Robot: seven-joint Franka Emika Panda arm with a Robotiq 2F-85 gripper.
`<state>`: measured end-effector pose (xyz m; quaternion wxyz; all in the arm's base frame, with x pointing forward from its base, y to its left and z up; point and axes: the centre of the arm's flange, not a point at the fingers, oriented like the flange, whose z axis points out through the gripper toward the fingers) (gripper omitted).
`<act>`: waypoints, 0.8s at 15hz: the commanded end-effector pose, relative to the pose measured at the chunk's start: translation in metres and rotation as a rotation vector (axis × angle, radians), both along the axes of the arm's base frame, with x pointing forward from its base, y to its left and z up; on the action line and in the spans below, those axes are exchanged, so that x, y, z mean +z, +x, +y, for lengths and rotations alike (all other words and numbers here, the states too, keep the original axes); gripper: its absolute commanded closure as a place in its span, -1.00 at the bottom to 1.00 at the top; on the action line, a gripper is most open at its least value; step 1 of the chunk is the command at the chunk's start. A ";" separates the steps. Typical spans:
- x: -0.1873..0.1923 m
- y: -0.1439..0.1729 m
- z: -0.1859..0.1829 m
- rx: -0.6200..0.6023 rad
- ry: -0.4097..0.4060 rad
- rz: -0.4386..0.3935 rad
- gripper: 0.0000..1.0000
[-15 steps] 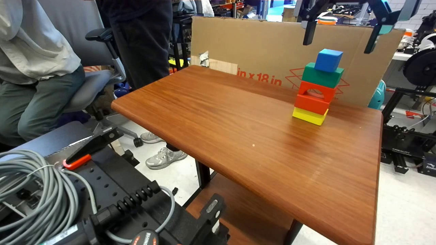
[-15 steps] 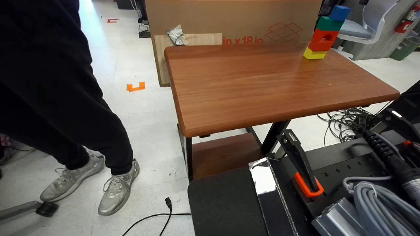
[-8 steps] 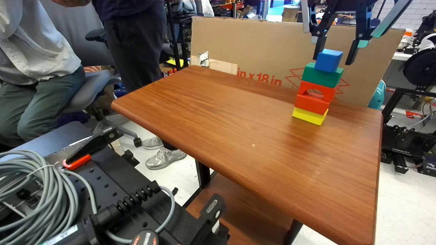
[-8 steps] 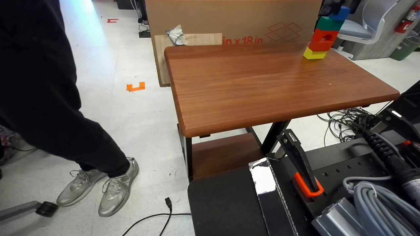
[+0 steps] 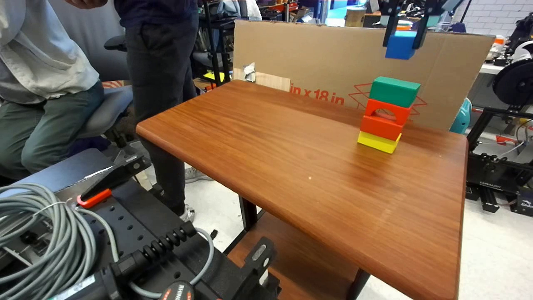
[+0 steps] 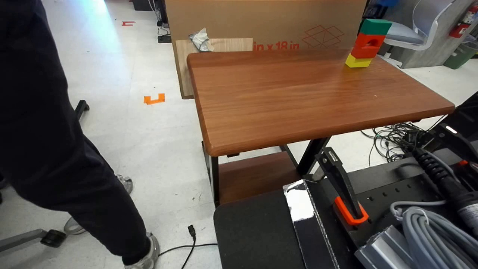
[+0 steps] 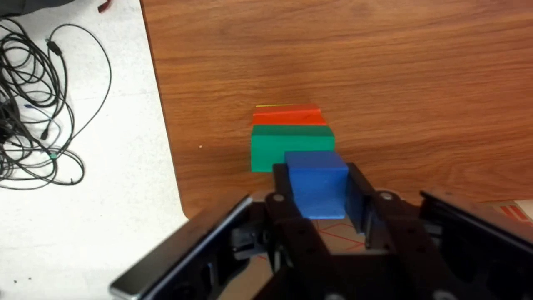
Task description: Pick up the blue object and put it on the table
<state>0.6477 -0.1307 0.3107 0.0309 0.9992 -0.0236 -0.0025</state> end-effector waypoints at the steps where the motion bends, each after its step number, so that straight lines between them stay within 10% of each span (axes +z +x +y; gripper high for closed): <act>1: 0.052 -0.039 0.025 0.093 0.012 -0.023 0.81; 12: -0.018 -0.109 0.143 0.298 0.003 -0.034 0.81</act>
